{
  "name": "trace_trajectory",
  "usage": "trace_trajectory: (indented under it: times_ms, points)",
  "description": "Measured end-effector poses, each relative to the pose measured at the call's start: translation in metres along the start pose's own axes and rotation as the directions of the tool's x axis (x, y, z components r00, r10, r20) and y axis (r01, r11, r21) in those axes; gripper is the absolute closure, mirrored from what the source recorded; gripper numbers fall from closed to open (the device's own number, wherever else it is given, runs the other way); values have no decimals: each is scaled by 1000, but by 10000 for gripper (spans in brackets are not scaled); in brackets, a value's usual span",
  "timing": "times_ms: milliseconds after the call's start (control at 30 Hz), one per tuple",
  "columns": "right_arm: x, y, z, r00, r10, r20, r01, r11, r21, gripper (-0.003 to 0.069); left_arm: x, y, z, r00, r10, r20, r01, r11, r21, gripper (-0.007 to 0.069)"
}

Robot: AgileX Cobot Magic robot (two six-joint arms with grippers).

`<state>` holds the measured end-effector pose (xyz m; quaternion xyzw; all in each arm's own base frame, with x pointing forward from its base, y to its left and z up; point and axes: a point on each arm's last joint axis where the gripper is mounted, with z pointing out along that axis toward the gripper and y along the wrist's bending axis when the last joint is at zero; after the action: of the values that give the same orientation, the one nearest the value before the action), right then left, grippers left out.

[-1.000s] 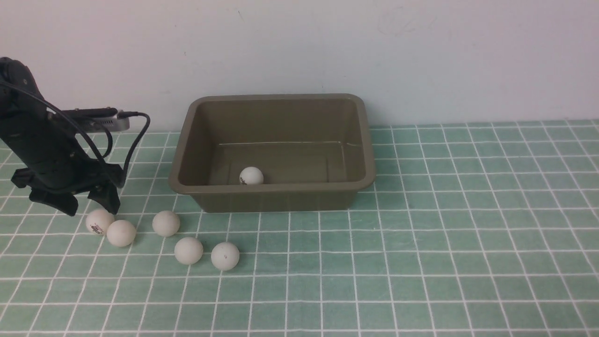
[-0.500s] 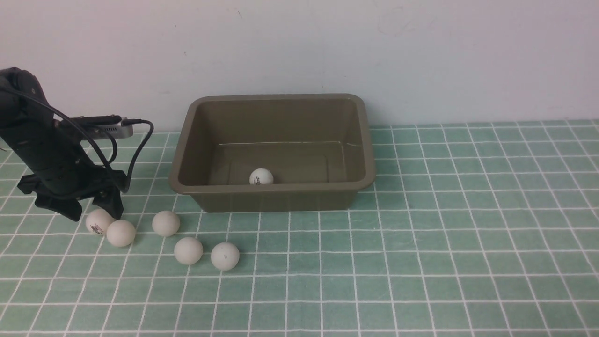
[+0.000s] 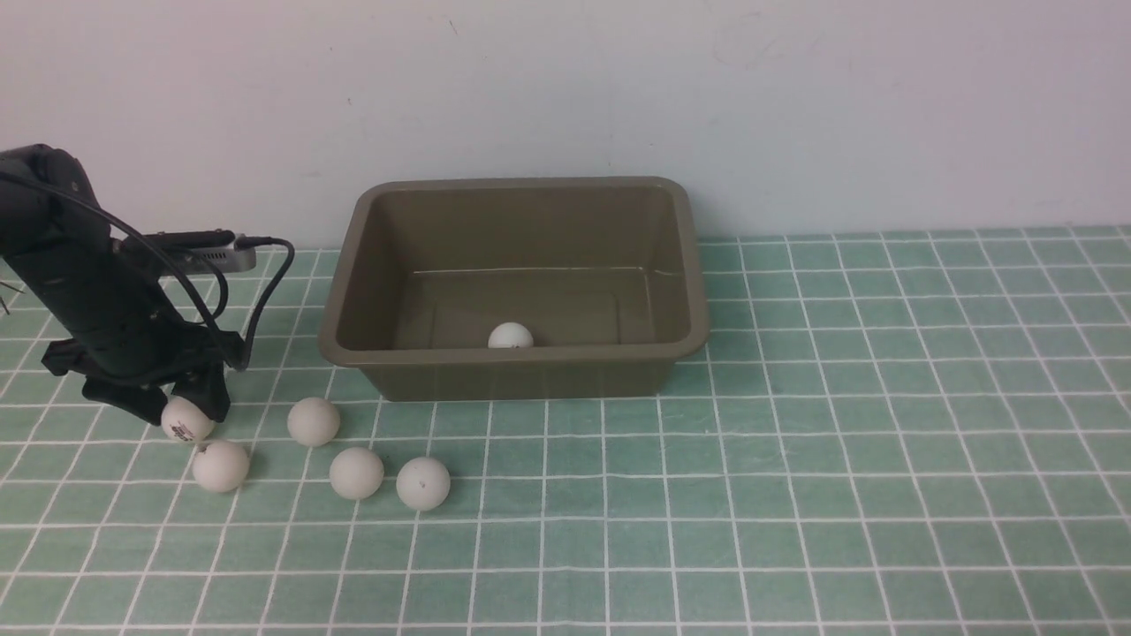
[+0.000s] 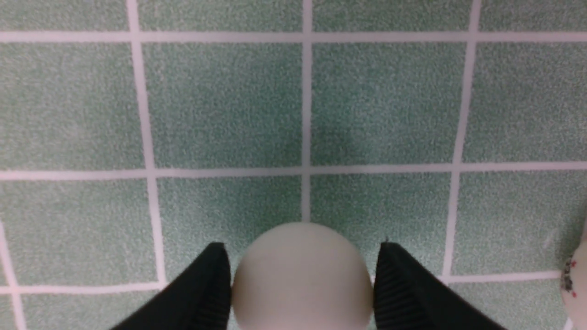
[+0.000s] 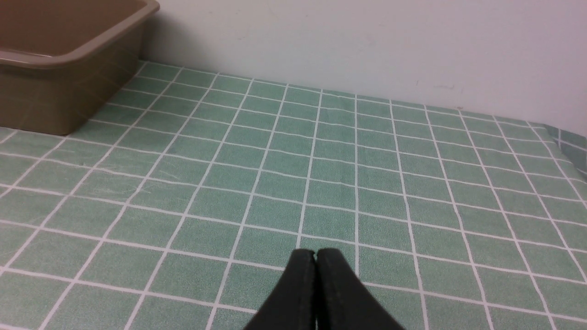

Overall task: Put the table tennis balls in the box on the green coffee tablecloth.
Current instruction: 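Reach for and grasp a ping pong ball on the table beside the basket, then drop the ball into the bin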

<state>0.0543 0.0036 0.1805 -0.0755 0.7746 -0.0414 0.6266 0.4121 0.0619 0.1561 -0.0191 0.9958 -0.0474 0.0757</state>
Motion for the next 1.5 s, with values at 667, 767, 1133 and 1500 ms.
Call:
trace_trajectory:
  times_ms: [667,767,1133,1500]
  points:
    - [0,0,0,1000,0,0,0,1000,0,676,-21,-45,-93,981,88,173,-96,995,37,276]
    - [0,0,0,1000,0,0,0,1000,0,676,-28,-84,-112,957,167,238,-184,982,52,276]
    - [0,0,0,1000,0,0,0,1000,0,676,-33,-206,-68,819,496,288,-501,863,-60,276]
    - [0,0,0,1000,0,0,0,1000,0,676,-29,-204,-66,805,568,169,-558,823,-106,92]
